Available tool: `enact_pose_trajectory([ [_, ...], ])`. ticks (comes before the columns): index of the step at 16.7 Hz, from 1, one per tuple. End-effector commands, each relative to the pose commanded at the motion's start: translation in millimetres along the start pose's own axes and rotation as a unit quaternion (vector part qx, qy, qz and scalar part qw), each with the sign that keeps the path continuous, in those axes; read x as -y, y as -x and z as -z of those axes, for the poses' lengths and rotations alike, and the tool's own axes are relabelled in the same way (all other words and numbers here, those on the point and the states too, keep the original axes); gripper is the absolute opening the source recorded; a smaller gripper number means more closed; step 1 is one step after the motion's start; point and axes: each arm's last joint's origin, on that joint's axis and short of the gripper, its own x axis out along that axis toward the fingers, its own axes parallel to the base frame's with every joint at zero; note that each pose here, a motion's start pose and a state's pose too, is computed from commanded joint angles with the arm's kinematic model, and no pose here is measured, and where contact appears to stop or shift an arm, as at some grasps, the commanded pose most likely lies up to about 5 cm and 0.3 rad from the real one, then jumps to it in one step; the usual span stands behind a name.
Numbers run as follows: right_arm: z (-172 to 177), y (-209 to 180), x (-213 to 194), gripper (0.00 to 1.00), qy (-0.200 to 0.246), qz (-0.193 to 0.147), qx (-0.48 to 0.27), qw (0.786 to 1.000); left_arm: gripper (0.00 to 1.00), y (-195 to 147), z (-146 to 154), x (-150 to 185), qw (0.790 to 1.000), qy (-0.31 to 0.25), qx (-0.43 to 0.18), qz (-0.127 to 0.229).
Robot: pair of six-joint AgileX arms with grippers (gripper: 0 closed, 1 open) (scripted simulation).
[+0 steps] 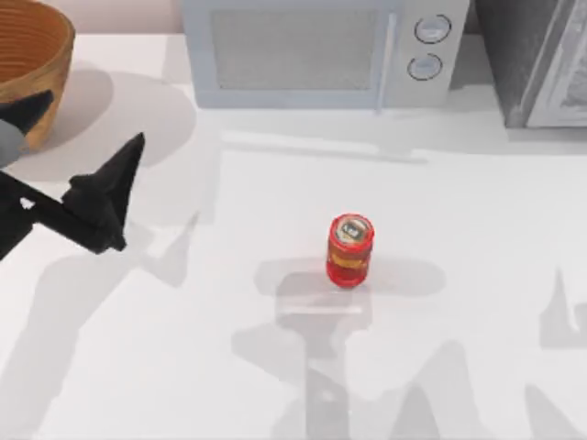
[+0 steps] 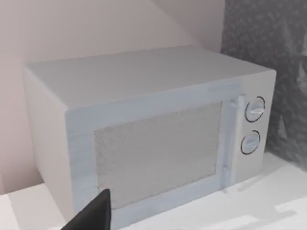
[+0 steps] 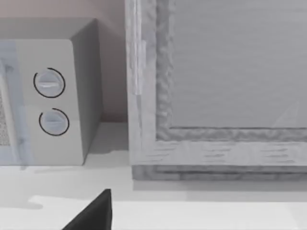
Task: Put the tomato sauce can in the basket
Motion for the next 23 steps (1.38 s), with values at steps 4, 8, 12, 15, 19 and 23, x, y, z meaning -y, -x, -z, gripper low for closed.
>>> enact_pose_trajectory([
  [4,0,0,0,1.0,0.0,0.0,0.0,1.0,1.0,-59,17,-8,0.994,-0.004,-0.003,0.111],
  [8,0,0,0,1.0,0.0,0.0,0.0,1.0,1.0,-111,60,-10,0.976,-0.008,-0.004,0.216],
  [12,0,0,0,1.0,0.0,0.0,0.0,1.0,1.0,-144,117,-4,0.952,-0.01,-0.003,0.307],
  [15,0,0,0,1.0,0.0,0.0,0.0,1.0,1.0,-156,158,4,0.933,-0.011,-0.003,0.361],
  [19,0,0,0,1.0,0.0,0.0,0.0,1.0,1.0,-160,198,12,0.912,-0.011,-0.002,0.41],
  [23,0,0,0,1.0,0.0,0.0,0.0,1.0,1.0,-159,212,16,0.905,-0.011,-0.002,0.426],
])
